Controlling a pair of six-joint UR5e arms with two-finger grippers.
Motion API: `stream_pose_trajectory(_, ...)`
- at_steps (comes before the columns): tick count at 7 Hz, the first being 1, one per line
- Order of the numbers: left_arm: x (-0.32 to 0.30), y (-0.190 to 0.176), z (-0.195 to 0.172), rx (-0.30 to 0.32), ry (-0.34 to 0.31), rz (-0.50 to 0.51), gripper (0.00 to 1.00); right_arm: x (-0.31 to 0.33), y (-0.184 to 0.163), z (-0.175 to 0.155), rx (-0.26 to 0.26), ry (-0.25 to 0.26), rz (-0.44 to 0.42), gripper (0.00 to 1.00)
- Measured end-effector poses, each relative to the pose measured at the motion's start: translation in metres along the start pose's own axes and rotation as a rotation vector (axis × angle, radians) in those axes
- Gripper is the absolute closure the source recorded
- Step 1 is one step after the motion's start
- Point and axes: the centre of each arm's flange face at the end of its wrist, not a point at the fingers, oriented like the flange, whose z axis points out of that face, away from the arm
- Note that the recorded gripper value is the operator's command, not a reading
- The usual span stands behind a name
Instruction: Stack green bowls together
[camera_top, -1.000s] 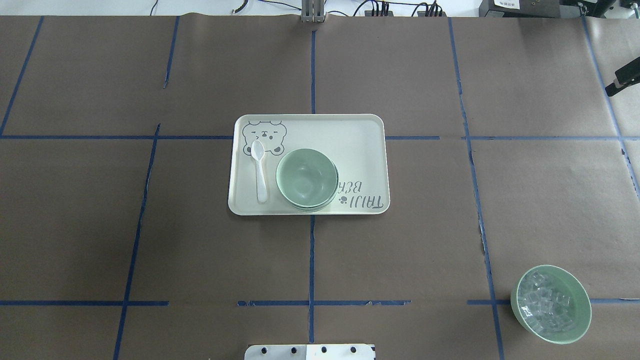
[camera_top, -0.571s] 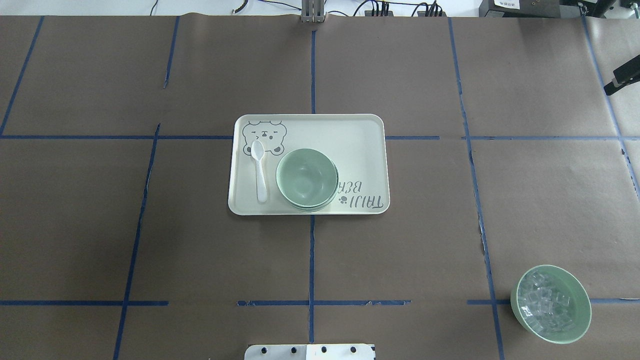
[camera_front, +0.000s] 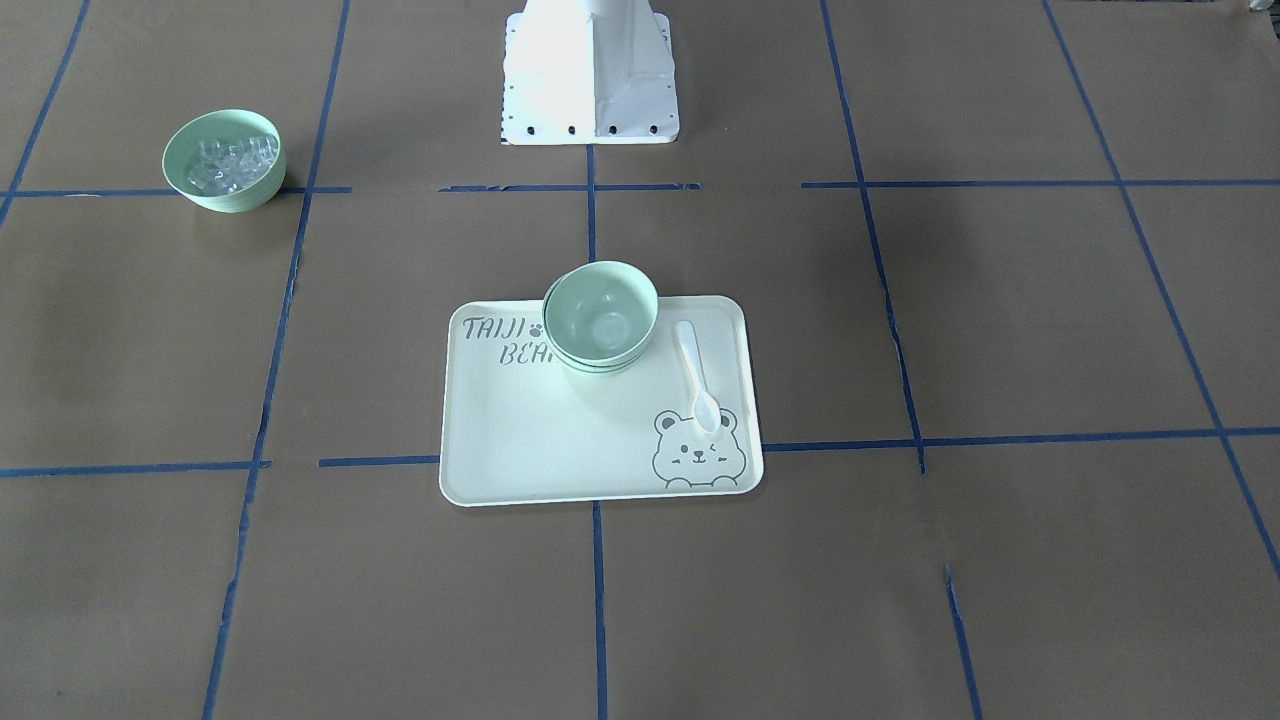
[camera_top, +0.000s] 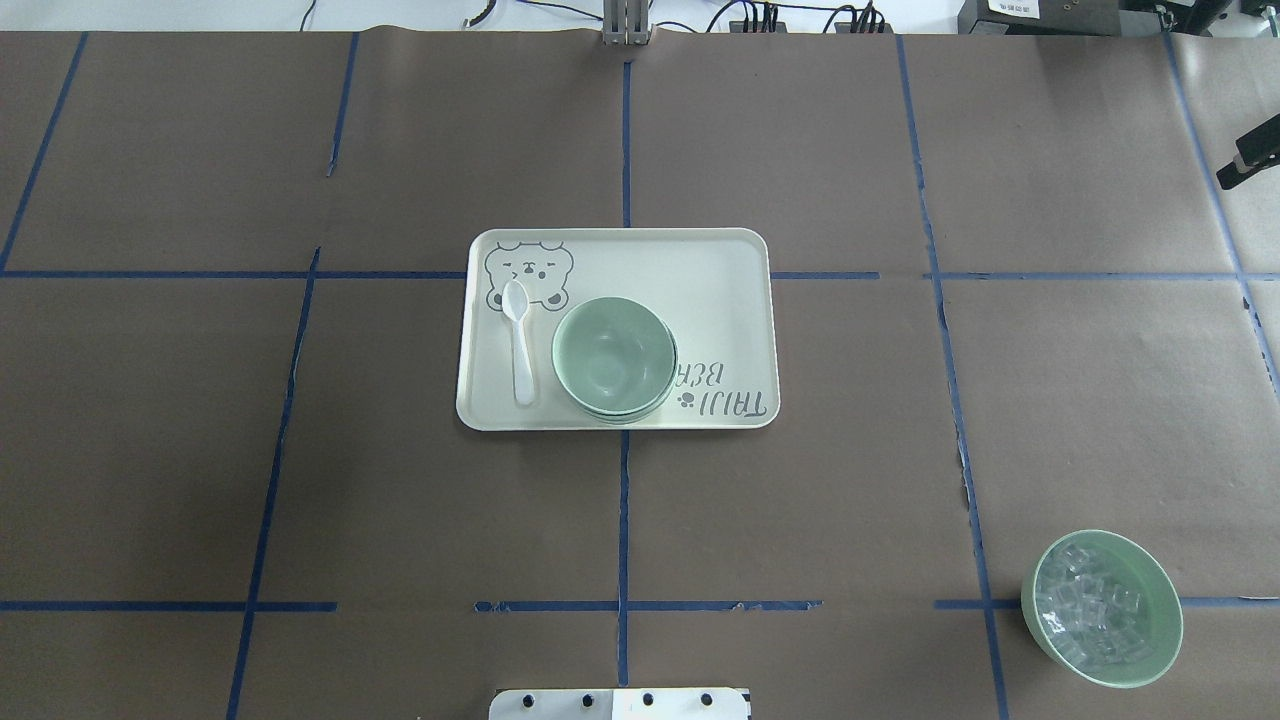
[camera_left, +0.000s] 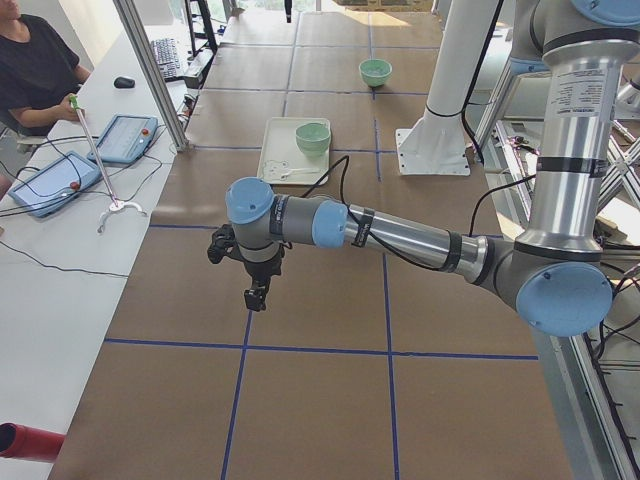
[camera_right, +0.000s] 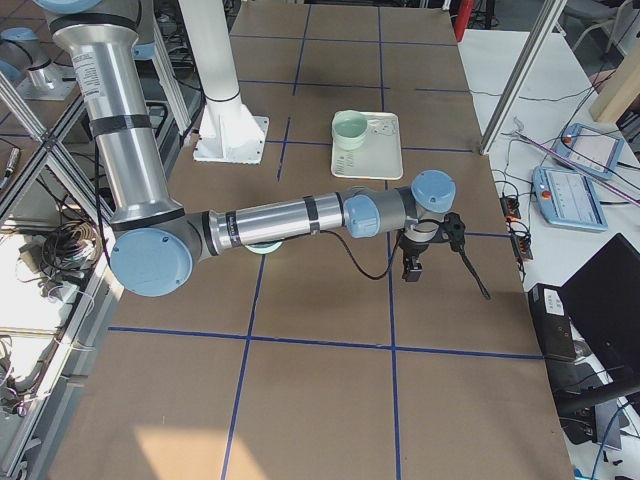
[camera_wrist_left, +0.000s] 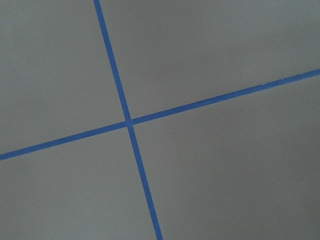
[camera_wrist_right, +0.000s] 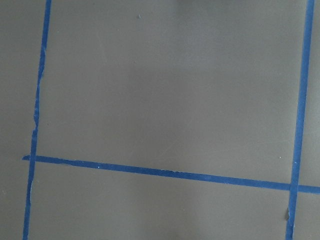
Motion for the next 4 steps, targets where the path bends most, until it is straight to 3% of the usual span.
stream_pose_trajectory(4,-0.017,0.008,0.018,-0.034,0.028,-0.036,0.00,0.017,0.005,-0.007,-0.005,0.014,-0.060,0.00)
